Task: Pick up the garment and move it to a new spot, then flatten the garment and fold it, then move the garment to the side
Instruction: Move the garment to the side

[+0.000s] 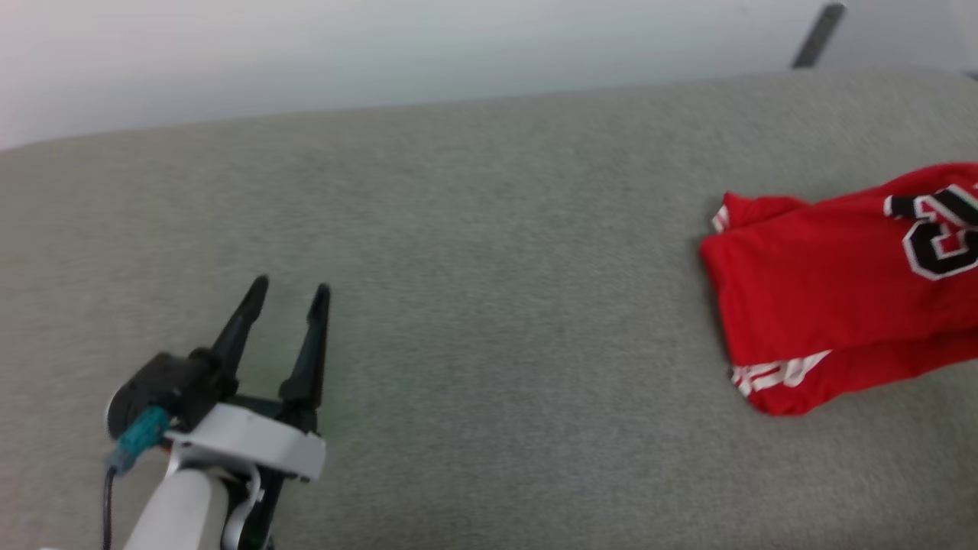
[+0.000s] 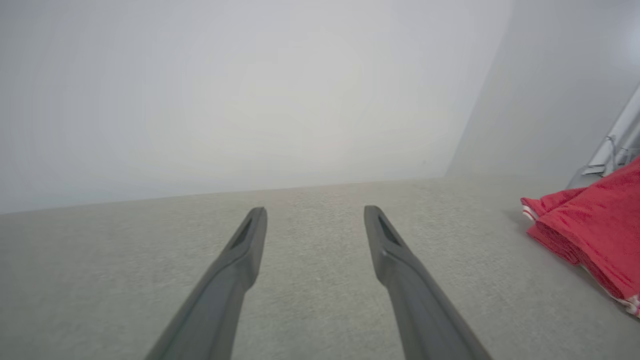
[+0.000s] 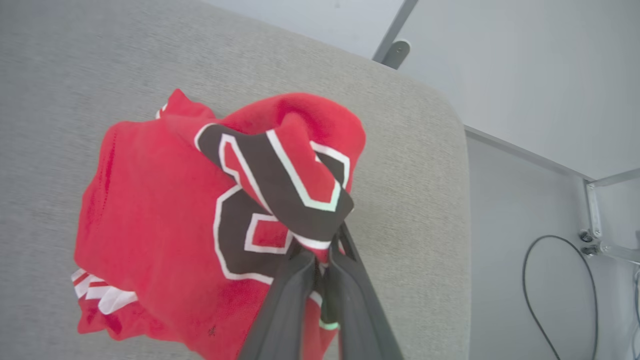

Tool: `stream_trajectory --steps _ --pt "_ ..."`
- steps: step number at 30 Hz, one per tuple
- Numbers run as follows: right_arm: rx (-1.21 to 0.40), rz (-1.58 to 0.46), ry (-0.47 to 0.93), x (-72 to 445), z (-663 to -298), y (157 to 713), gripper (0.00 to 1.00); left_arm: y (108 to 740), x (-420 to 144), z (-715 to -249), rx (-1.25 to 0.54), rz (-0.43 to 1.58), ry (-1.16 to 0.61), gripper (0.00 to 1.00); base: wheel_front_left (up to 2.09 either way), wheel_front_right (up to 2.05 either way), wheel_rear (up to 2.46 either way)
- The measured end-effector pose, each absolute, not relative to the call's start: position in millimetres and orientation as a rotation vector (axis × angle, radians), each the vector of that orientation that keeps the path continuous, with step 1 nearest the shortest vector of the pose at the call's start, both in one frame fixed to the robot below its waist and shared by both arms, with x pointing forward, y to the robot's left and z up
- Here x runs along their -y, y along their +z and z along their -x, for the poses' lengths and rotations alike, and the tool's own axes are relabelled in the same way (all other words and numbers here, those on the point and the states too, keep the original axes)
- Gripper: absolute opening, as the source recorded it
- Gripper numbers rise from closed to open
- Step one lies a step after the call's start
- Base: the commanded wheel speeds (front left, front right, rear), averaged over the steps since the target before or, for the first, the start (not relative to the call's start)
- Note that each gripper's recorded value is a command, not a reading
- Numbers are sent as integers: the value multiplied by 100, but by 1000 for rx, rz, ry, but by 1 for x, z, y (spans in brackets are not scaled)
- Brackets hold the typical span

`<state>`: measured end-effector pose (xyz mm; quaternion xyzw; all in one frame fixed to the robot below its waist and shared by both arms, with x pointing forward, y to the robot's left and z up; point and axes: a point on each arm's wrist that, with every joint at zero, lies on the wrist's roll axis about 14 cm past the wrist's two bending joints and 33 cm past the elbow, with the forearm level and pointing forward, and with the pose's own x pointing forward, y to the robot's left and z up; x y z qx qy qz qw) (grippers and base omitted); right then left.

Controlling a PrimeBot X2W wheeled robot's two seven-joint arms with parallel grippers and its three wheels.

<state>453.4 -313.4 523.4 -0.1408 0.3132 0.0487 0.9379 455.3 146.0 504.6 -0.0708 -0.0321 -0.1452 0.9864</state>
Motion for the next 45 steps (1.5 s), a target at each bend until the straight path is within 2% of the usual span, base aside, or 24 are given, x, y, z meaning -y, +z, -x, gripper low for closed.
stream_trajectory --steps 15,24,31,37,38,40,43,44,45 --pt "-646 520 -121 420 -462 522 0 467 -84 -508 3 161 -477 100 0 0 0" --pt "-721 721 -181 460 -470 493 0 441 -79 -518 -47 178 -492 100 0 0 0" --pt "-773 647 -176 450 -478 445 0 431 -95 -518 -72 172 -454 100 0 0 0" --pt "-778 625 -186 447 -482 435 0 432 -103 -518 -73 167 -435 100 0 0 0" --pt "-769 624 -191 448 -483 437 3 433 -103 -518 -70 168 -434 100 0 0 0" --pt "-752 608 -210 450 -484 443 31 436 -104 -517 -65 169 -432 100 0 0 0" --pt "-755 607 -221 450 -482 446 49 441 -105 -515 -58 170 -428 100 0 0 0" --pt "-749 605 -226 451 -481 449 66 444 -105 -514 -52 171 -425 100 0 0 0" --pt "-744 605 -233 452 -481 453 76 446 -105 -513 -47 171 -424 100 0 0 0"
